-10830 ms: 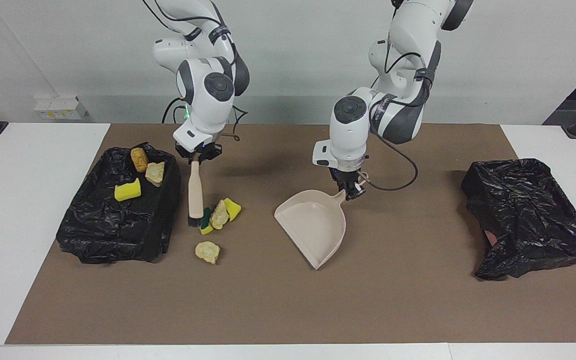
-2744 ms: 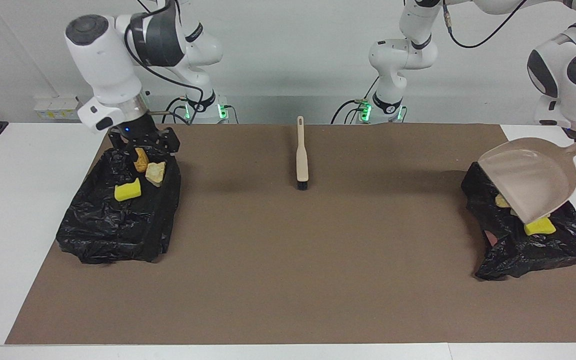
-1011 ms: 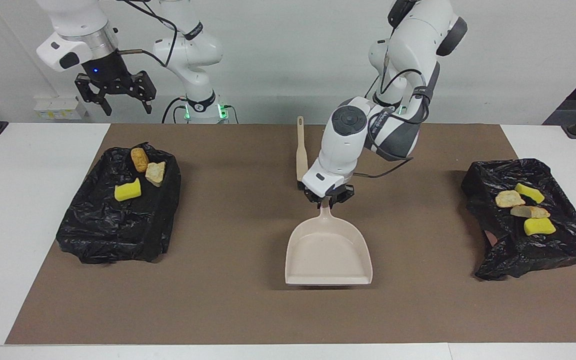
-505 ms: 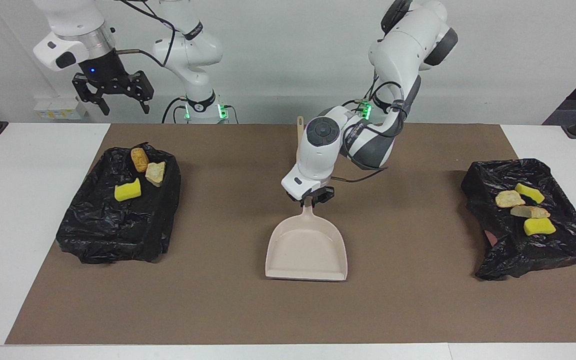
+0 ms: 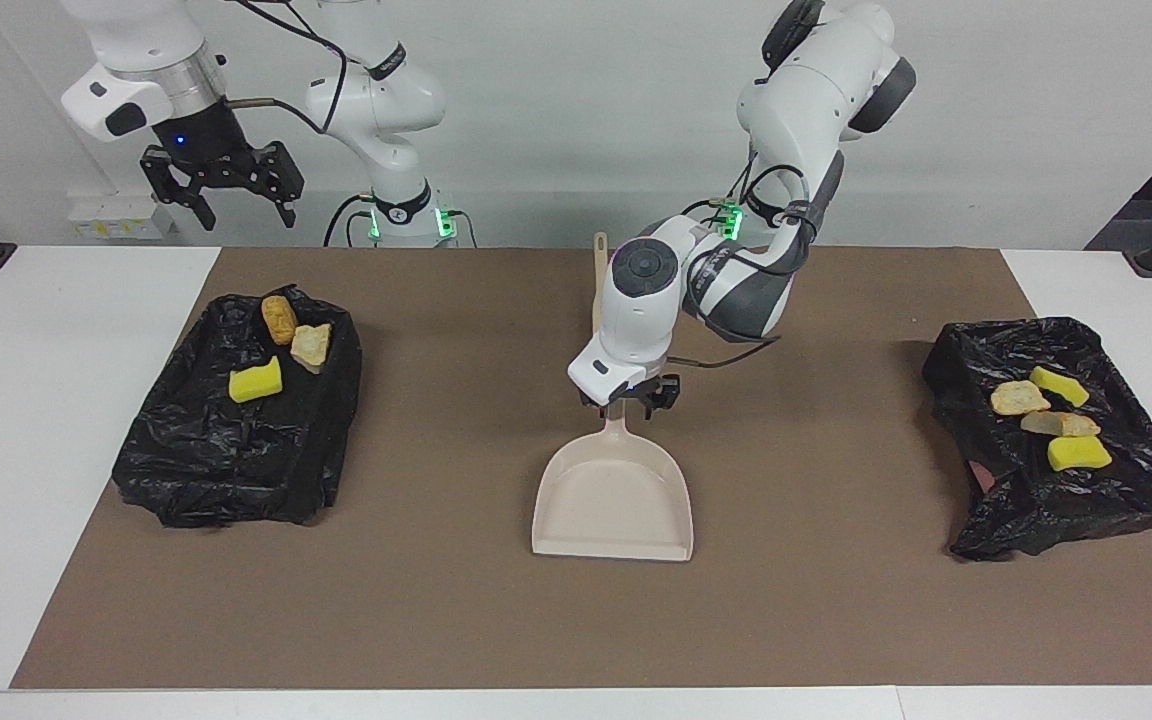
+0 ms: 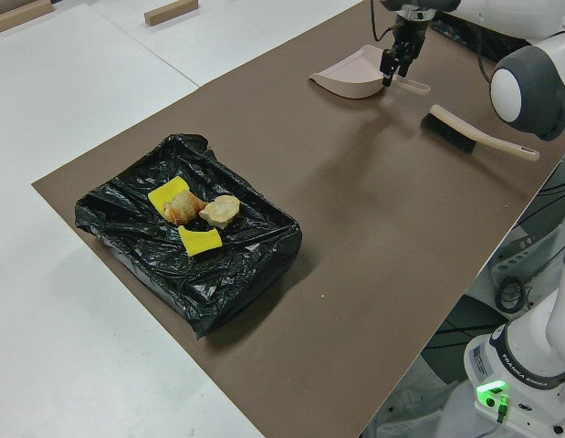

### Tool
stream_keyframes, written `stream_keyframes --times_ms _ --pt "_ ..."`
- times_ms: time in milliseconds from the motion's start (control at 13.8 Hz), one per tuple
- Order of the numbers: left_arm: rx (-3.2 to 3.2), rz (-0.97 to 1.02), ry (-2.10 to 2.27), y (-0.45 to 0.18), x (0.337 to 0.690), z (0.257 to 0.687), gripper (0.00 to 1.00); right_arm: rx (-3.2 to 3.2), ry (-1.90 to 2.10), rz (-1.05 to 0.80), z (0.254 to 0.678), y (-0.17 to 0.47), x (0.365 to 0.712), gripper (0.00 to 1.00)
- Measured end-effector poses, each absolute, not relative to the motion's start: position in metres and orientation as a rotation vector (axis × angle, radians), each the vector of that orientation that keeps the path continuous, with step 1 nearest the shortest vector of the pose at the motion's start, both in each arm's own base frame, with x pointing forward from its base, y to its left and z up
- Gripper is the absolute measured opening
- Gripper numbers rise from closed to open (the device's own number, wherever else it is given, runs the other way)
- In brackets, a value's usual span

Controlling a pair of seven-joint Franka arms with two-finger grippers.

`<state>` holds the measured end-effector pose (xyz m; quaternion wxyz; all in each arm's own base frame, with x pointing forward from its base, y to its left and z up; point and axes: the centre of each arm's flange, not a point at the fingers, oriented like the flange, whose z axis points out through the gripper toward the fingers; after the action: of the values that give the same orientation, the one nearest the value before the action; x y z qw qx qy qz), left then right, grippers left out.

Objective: Sweep and dump trash in bin
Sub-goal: 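Place the dustpan on the table center with the left gripper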

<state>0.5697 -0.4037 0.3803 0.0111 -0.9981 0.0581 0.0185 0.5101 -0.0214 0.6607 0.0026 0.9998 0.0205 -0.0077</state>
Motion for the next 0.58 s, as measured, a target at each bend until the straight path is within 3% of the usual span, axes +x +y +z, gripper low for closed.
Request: stream_keyframes --times_ms 72,144,578 --pt "-3.098 0.023 0.152 -0.392 0.573 0.395 0.96 3.135 0.07 -0.024 0.661 -0.02 0.51 1.0" --pt "-3.08 -0.018 0.128 -0.377 0.577 0.412 1.0 3.135 0.074 -0.023 0.661 -0.018 0.51 1.0" --pt "-3.042 -0.07 0.266 -0.259 0.564 0.503 1.0 3.135 0.077 -0.023 0.661 -0.017 0.51 1.0"
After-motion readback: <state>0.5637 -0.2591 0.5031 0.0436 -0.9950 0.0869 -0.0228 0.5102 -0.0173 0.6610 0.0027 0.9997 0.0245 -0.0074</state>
